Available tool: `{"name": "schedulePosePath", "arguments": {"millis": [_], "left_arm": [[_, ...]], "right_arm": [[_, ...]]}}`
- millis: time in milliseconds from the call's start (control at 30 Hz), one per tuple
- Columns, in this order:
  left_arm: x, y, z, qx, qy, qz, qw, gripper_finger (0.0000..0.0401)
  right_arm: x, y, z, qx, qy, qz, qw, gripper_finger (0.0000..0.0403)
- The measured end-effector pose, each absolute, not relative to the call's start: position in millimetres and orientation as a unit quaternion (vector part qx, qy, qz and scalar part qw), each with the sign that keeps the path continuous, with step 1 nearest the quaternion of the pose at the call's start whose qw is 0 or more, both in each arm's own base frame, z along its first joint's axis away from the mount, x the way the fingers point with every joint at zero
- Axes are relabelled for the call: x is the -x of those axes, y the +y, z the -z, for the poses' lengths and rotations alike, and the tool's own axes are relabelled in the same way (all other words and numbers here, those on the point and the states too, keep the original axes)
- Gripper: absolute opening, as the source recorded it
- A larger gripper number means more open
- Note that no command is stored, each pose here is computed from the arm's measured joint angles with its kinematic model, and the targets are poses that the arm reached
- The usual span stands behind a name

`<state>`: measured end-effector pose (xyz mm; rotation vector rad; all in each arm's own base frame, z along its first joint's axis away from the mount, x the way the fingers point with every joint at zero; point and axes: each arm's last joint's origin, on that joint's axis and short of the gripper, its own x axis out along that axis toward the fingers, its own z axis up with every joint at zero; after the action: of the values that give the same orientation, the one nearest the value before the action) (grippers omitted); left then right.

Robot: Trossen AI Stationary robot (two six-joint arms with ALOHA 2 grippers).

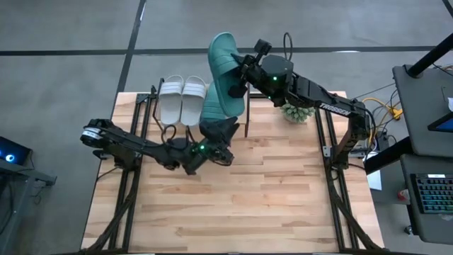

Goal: Pick and place slides into the shelf
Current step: Put the green slipper on the shelf

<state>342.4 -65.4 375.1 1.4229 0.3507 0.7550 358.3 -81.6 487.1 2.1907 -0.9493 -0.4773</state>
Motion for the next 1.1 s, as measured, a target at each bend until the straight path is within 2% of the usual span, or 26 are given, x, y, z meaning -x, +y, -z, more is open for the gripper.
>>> {"name": "schedulePosePath", "arguments": {"millis": [1100], "left_arm": [[-338.4, -37.0, -374.1, -0.663, 0.2, -0.314, 0.65, 0.0219]], "right_arm": [[-355.0, -75.1, -491.5, -0.852, -0.359, 0.171, 0.341, 0.0013]]}}
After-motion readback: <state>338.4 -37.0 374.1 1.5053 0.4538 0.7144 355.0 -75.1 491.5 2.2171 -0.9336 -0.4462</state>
